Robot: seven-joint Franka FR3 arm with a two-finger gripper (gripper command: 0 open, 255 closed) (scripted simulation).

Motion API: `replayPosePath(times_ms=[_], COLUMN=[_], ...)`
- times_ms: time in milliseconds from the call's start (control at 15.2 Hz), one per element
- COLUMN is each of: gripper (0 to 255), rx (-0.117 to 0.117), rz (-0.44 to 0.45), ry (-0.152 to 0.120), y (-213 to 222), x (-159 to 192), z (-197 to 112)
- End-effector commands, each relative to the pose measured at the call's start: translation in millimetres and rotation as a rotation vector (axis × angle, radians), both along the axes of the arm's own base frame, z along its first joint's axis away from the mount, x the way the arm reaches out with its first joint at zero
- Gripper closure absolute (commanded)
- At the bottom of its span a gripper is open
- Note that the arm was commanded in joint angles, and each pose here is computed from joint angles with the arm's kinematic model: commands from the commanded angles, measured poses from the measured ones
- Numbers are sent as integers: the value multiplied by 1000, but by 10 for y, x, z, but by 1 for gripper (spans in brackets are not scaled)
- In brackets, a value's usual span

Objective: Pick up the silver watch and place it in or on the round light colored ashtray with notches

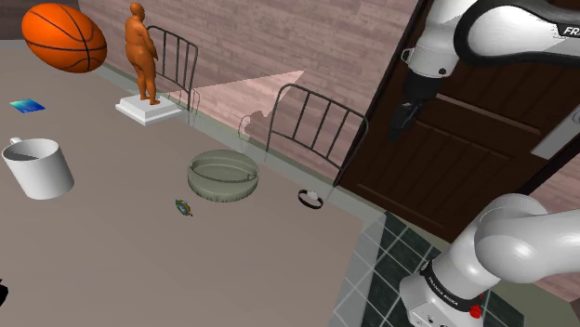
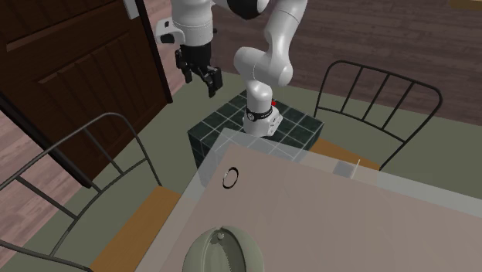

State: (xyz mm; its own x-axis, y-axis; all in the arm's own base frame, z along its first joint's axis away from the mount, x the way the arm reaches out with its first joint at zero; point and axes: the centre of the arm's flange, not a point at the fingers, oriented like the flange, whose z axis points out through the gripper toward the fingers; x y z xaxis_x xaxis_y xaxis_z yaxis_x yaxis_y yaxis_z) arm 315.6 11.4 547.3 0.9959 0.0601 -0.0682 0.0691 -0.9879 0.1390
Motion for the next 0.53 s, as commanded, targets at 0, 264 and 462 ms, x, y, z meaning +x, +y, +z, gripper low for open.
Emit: replayPosePath(times_ms=[0, 264, 462], gripper=[0, 0, 0], rx=[0, -10, -18], rz=[0, 56, 99], ry=[0, -16, -28], y=[0, 376, 661], x=[0, 162, 273], z=[0, -336, -589])
